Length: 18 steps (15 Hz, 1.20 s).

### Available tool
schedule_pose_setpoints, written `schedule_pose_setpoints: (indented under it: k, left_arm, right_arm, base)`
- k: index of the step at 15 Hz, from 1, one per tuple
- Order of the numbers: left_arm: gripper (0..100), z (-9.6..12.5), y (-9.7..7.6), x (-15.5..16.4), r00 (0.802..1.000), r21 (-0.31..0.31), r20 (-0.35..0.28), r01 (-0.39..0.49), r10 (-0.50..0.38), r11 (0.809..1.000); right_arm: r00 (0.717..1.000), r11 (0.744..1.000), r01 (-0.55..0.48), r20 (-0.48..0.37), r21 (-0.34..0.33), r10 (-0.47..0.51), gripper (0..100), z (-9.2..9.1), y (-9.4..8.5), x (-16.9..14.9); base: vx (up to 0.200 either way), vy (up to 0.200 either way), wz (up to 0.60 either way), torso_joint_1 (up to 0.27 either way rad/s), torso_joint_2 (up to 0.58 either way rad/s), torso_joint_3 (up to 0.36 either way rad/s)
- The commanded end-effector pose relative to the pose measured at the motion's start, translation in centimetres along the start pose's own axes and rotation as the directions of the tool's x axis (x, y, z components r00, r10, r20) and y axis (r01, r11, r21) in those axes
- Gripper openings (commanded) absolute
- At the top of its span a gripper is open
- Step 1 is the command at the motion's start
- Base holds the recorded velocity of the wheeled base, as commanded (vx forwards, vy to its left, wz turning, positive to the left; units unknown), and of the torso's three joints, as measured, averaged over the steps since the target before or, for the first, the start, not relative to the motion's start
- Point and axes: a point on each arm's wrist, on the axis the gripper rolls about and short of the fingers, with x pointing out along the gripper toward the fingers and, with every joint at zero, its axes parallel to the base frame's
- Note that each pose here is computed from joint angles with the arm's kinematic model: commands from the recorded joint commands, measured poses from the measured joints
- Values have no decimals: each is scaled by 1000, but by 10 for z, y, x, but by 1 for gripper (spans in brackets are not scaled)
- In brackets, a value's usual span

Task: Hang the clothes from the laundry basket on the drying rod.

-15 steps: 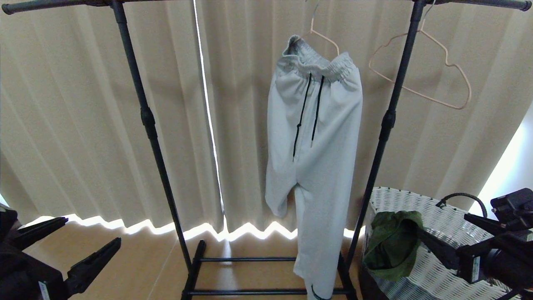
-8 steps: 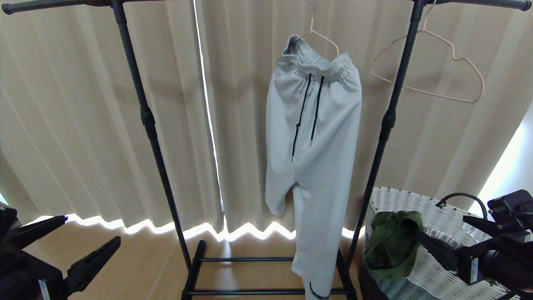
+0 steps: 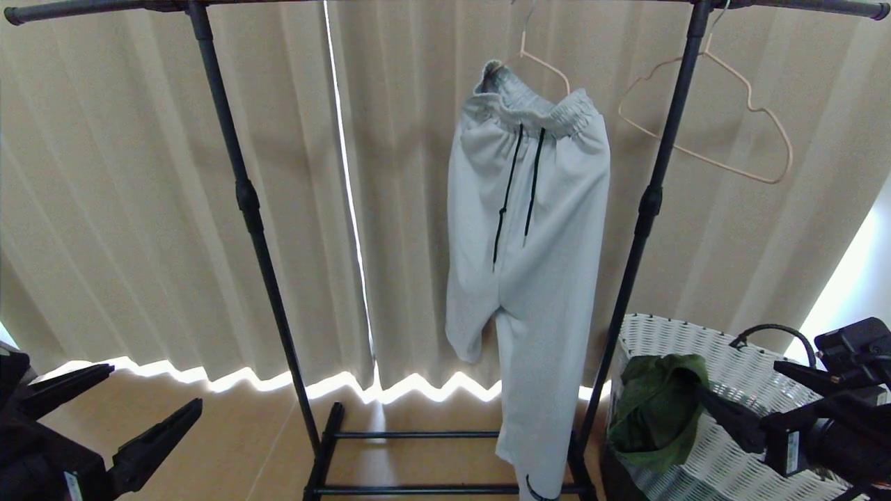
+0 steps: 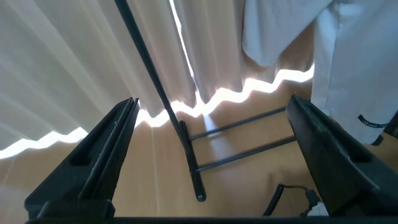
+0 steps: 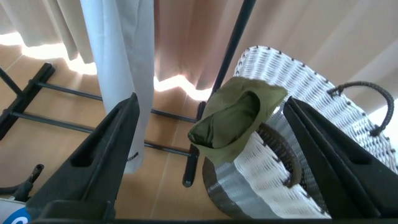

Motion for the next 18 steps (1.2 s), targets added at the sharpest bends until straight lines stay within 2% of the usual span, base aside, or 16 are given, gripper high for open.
schedule_pose_setpoints:
  k: [1,4,16,18]
  left_arm:
    - [100,0,0,0,1000,0,-2,-1,1,1000]
    - [100,-1,0,0,1000,2,-3,2,-2,1000]
    - [100,1,0,3,1000,0,-12,6,-6,1000]
    - [100,0,0,5,1000,-1,-17,7,-7,1000]
  right_arm:
    - [1000,1000,-1,-2,-1,1,100,0,0,0]
    - [1000,1000,0,-2,-1,0,100,0,0,0]
    - [1000,1000,1,-11,-5,-1,100,-3,0,0]
    - [1000,1000,1,-11,-5,-1,100,-3,0,0]
  base:
    - [0,-200,0,-2,7,7]
    - [0,-200,0,1,6,6]
    - [0,0,0,0,0,0]
    - [200,0,0,0,2,5]
